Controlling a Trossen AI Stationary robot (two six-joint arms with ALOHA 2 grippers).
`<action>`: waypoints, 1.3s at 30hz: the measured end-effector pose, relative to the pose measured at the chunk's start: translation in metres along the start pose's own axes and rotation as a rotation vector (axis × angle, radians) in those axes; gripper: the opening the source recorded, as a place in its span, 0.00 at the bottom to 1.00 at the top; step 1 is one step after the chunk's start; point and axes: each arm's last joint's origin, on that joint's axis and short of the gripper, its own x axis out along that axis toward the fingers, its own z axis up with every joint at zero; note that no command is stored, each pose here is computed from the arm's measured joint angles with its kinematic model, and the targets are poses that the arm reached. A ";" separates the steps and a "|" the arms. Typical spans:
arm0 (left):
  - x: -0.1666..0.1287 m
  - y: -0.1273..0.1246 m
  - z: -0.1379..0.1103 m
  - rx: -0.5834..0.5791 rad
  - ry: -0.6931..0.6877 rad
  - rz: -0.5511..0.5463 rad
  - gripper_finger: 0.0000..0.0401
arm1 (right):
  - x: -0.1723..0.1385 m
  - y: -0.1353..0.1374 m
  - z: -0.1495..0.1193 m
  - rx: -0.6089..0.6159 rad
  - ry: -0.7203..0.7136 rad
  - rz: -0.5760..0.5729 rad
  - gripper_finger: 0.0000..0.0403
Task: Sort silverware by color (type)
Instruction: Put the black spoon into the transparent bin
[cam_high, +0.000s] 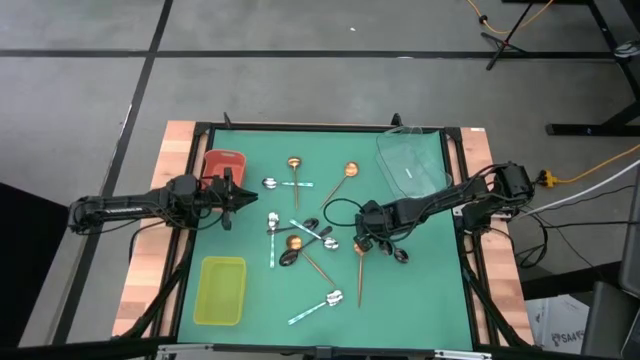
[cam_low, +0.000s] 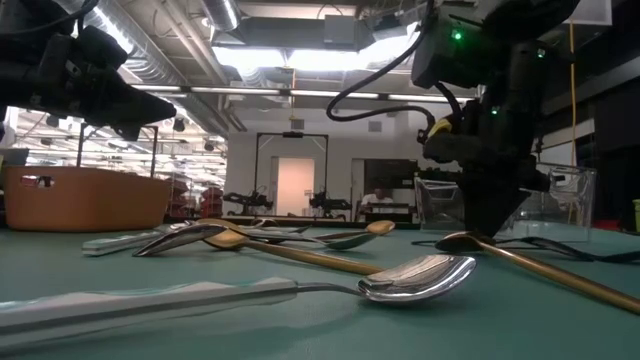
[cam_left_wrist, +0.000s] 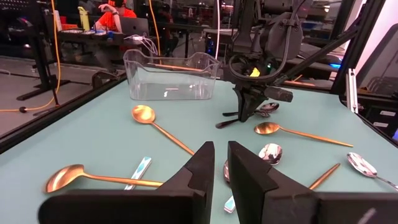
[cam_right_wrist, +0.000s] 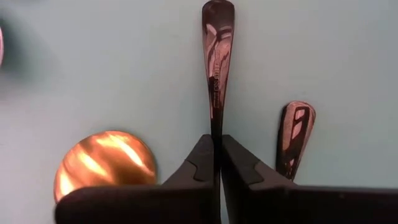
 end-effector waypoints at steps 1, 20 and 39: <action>0.000 0.000 0.000 0.000 0.000 0.000 0.10 | 0.000 0.000 0.000 0.000 -0.002 0.000 0.00; 0.000 0.000 0.000 0.000 0.001 0.000 0.10 | -0.002 0.005 0.005 -0.069 -0.082 0.034 0.00; 0.000 0.000 0.000 0.000 0.002 0.000 0.10 | -0.087 -0.006 0.011 -0.079 -0.267 0.282 0.00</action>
